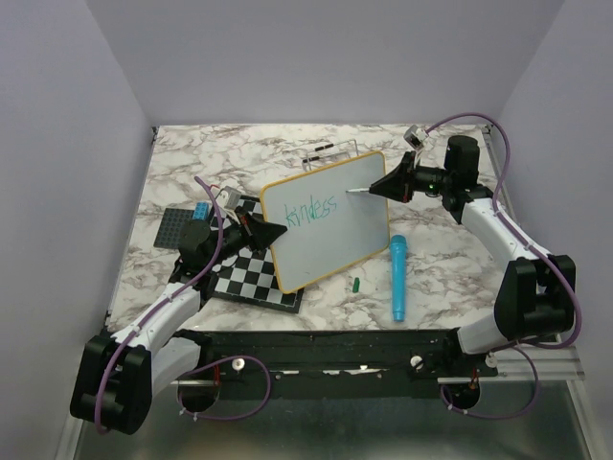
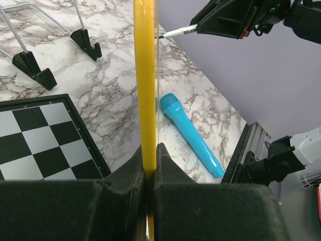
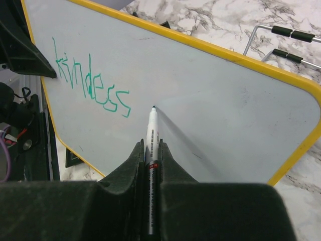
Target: Write a sentence on the whiteboard
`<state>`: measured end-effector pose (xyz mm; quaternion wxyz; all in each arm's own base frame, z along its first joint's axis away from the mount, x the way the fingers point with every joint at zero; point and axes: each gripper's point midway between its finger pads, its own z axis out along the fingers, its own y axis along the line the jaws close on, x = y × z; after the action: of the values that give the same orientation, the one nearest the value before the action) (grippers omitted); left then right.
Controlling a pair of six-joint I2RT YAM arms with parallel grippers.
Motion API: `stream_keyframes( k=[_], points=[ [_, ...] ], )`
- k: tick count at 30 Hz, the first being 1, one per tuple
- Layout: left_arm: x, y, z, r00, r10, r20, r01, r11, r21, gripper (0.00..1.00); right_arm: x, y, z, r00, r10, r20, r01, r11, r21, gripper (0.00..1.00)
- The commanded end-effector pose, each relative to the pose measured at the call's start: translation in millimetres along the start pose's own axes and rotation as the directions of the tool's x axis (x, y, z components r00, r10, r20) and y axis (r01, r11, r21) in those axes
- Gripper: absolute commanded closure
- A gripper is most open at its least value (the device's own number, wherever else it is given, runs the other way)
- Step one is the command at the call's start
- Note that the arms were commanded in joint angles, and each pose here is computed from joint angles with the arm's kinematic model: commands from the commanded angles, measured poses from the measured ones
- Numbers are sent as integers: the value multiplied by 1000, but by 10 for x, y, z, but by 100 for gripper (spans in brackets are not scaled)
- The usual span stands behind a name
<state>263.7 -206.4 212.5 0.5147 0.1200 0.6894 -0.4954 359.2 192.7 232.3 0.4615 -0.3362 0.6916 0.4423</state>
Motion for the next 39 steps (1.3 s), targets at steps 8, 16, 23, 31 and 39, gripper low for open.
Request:
stream_keyframes(
  k=[8, 16, 23, 31, 39],
  points=[
    [-165, -183, 20, 996, 77, 38, -80, 994, 70, 100, 93, -14, 51, 1000, 12, -8, -12, 1000, -14, 99],
    [-159, -179, 17, 996, 76, 37, -78, 995, 67, 100, 97, 40, 55, 1000, 15, -8, -15, 999, -38, 99],
    [-161, -184, 13, 996, 77, 39, -80, 994, 68, 100, 90, 24, 55, 1000, 14, -5, -14, 1000, -27, 99],
    [-150, -184, 16, 996, 76, 37, -79, 994, 70, 100, 74, -10, 83, 1000, 24, -6, -24, 1000, -12, 99],
    [-152, -184, 21, 996, 78, 37, -80, 994, 70, 100, 80, 103, 191, 999, 21, -24, -23, 998, -64, 99]
  ],
)
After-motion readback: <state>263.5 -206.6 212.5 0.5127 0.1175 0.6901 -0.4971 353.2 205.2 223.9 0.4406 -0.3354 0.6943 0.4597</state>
